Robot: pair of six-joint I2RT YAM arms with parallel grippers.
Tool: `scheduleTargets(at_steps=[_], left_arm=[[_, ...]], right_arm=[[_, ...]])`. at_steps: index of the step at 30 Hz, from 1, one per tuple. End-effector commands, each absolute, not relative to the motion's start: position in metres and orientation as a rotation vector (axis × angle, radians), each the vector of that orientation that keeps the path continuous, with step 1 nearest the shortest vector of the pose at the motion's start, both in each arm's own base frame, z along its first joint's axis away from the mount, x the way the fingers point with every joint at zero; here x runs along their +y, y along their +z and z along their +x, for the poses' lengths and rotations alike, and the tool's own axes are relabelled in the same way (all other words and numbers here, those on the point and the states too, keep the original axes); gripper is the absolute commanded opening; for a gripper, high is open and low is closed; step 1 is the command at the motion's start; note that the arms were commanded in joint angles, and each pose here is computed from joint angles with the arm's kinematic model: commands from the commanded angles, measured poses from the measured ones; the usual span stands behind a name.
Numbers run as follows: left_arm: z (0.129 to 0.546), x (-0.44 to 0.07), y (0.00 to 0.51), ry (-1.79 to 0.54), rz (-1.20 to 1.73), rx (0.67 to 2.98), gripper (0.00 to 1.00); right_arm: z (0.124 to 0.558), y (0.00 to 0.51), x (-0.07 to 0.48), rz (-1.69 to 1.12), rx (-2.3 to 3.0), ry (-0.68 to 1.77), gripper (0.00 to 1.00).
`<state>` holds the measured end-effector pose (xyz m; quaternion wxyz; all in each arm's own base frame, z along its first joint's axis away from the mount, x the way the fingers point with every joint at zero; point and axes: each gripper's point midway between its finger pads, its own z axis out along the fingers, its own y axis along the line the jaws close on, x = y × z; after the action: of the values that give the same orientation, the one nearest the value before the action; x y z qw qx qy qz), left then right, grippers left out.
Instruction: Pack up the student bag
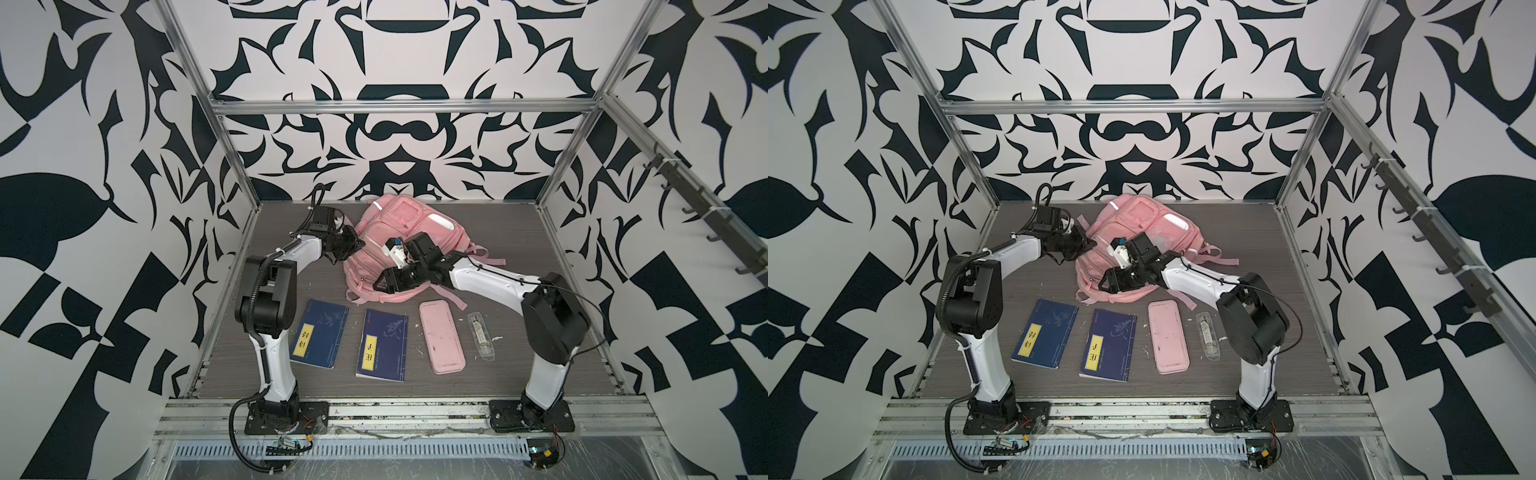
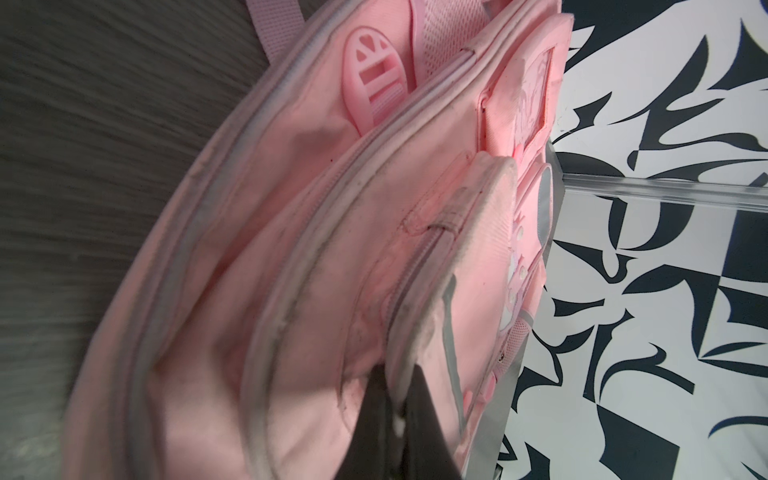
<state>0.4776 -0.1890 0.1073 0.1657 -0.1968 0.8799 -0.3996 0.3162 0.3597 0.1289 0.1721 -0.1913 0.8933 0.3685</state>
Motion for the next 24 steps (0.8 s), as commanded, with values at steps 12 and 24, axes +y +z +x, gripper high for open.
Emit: scheduleTargets(at_steps=[12,24], left_arm=[[0.477,-0.181,0.146,-1.218,-0.612,2.350,0.00],[0.454,-0.178,0.140,-1.232,-0.631,2.357,0.00]], right_arm=[[0.372,0.099,0.222,0.134,2.548,0.797,0.78],[0.453,0.084,0.240,0.163,2.538,0.833,0.75]])
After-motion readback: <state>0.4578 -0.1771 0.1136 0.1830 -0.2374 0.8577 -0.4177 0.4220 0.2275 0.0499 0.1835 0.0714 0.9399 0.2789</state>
